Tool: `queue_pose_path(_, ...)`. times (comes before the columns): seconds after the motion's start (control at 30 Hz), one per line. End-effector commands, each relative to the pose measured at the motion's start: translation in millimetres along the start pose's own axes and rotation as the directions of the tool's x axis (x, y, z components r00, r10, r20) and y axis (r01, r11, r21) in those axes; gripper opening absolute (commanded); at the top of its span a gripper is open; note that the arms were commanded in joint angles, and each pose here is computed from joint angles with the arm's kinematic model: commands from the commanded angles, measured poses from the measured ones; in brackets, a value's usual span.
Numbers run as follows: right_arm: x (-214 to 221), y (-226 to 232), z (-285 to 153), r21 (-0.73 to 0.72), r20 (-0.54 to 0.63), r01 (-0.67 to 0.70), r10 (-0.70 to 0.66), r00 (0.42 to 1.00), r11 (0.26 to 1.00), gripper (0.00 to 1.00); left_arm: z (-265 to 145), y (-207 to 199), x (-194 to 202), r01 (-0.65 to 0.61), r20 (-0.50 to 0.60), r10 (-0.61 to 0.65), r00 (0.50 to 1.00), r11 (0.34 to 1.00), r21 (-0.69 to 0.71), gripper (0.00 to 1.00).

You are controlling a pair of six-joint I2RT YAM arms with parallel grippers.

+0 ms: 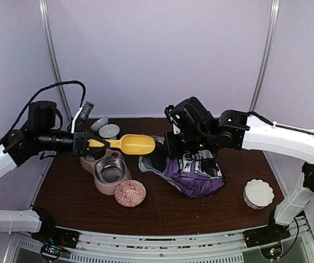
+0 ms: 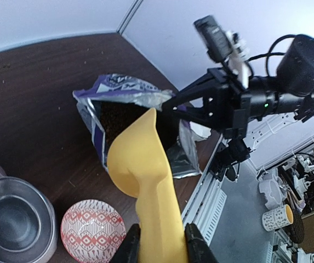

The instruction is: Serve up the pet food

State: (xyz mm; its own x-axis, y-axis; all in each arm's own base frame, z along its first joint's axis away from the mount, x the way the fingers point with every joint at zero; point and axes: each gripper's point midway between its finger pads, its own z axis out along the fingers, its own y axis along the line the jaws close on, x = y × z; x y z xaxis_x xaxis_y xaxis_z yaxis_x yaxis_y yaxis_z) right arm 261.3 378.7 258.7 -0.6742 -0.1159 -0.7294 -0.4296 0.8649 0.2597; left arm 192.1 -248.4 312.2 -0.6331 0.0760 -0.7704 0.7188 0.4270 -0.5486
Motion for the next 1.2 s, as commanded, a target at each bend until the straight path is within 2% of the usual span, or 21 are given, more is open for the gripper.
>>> queue_pose_path(0.0, -34.8, 32.8, -13.7, -0.097, 0.106, -0.018, 0.028, 0.994, 0.995, 0.0, 22.8, 18.6, 16.5, 0.062, -0.053, -0.064, 0.997, 0.997, -0.034, 0.0)
queue_pose_path(0.13, -35.9, 42.7, -11.2, -0.103, 0.114, -0.009, 0.021, 0.993, 0.995, 0.0, 44.0, 41.4, 42.9, 0.074, -0.146, -0.09, 0.985, 0.991, -0.111, 0.0)
queue_pose_path(0.23, -34.8, 52.8, -8.4, -0.117, 0.115, -0.003, 0.017, 0.993, 0.993, 0.0, 64.7, 50.2, 50.9, 0.086, -0.157, -0.104, 0.982, 0.99, -0.116, 0.0)
queue_pose_path(0.33, -34.4, 59.5, -6.9, -0.121, 0.118, 0.004, 0.01, 0.993, 0.993, 0.0, 83.4, 61.5, 56.1, 0.073, -0.167, -0.104, 0.98, 0.981, -0.179, 0.0)
queue_pose_path(0.57, -37.3, 58.9, -11.3, -0.116, 0.136, -0.008, 0.024, 0.99, 0.993, 0.01, 117.1, 94.1, 75.4, 0.145, -0.198, -0.209, 0.958, 0.944, -0.295, 0.0)
queue_pose_path(0.63, -37.1, 54.9, -15.0, -0.105, 0.142, -0.008, 0.023, 0.99, 0.994, 0.12, 120.5, 101.4, 77.5, 0.168, -0.184, -0.236, 0.954, 0.932, -0.321, 0.0)
queue_pose_path(0.77, -35.9, 33.2, -26.3, -0.049, 0.161, -0.01, 0.018, 0.987, 0.999, 0.55, 123.3, 113.4, 83.4, 0.202, -0.168, -0.279, 0.945, 0.907, -0.37, 0.0)
queue_pose_path(0.83, -30.5, 13.3, -31.2, -0.003, 0.16, -0.018, 0.018, 0.987, 1.0, 0.72, 123.3, 114.5, 82.8, 0.211, -0.157, -0.286, 0.945, 0.903, -0.375, 0.0)
queue_pose_path(0.9, -25.8, -10.3, -36.2, 0.04, 0.16, -0.036, 0.029, 0.987, 0.999, 0.84, 122.7, 115.6, 82.4, 0.213, -0.152, -0.289, 0.945, 0.899, -0.382, 0.0)
queue_pose_path(1.0, -17.6, -54.3, -41.8, 0.094, 0.153, -0.082, 0.067, 0.986, 0.992, 0.9, 119.5, 117.3, 81.3, 0.211, -0.149, -0.291, 0.945, 0.891, -0.402, 0.0)
queue_pose_path(1.17, 15.1, -122.5, -35.7, 0.162, 0.083, -0.183, 0.171, 0.982, 0.97, 0.92, 108.2, 112.7, 71.0, 0.202, -0.133, -0.281, 0.95, 0.882, -0.425, 0.0)
